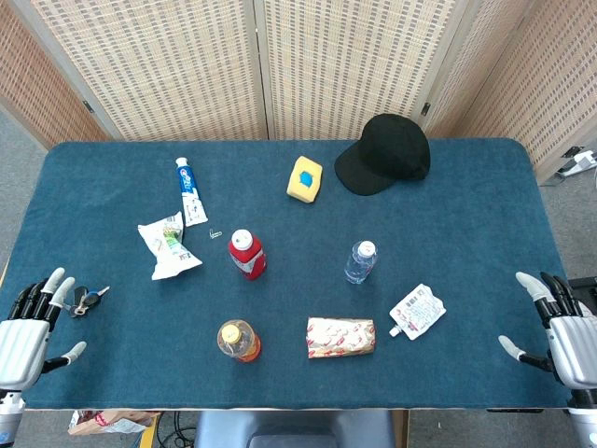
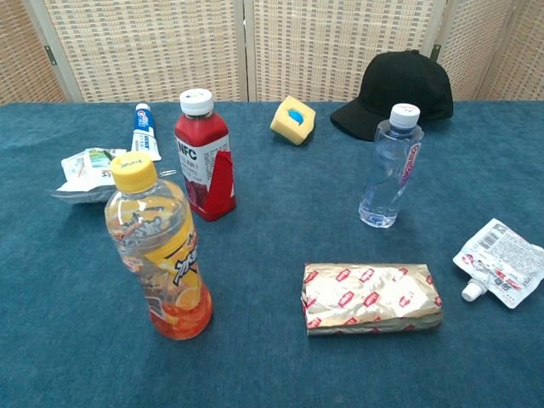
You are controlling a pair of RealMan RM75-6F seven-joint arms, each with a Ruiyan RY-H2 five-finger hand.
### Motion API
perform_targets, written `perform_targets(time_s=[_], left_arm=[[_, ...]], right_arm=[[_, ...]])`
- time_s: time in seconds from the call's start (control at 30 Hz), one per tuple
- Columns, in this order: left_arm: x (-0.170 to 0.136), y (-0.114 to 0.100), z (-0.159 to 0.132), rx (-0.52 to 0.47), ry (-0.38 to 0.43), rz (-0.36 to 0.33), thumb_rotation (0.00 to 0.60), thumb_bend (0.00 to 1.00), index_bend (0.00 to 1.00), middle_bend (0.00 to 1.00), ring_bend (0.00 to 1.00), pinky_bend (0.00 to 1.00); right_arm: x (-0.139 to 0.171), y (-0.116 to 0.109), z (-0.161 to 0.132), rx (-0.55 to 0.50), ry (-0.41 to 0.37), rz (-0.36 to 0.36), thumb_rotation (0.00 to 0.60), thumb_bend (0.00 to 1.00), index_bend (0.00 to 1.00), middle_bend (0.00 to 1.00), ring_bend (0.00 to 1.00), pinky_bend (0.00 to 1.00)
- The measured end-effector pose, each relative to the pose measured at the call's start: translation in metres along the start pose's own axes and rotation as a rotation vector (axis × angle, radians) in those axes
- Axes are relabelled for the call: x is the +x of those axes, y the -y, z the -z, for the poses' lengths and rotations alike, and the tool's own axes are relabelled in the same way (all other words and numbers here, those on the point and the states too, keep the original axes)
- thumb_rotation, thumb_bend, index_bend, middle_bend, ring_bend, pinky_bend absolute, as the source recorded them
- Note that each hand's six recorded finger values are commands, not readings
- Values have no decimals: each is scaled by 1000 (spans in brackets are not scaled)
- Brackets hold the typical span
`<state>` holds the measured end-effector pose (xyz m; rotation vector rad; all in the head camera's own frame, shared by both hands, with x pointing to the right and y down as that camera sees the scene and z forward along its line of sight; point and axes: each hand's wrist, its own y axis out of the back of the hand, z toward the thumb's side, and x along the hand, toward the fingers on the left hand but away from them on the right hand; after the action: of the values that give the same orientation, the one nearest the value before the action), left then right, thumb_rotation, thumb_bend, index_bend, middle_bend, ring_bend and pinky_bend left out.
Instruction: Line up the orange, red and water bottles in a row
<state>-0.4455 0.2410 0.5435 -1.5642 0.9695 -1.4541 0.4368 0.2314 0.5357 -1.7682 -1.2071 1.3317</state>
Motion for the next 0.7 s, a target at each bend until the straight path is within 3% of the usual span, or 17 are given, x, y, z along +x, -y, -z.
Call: perform_targets(time_s=[0.7], left_arm=[[1, -1, -3, 4, 16, 2, 600, 116, 0, 0, 27, 55]], right_arm=[[-4, -9, -5, -24, -27, 35, 600, 201, 116, 149, 6, 42]])
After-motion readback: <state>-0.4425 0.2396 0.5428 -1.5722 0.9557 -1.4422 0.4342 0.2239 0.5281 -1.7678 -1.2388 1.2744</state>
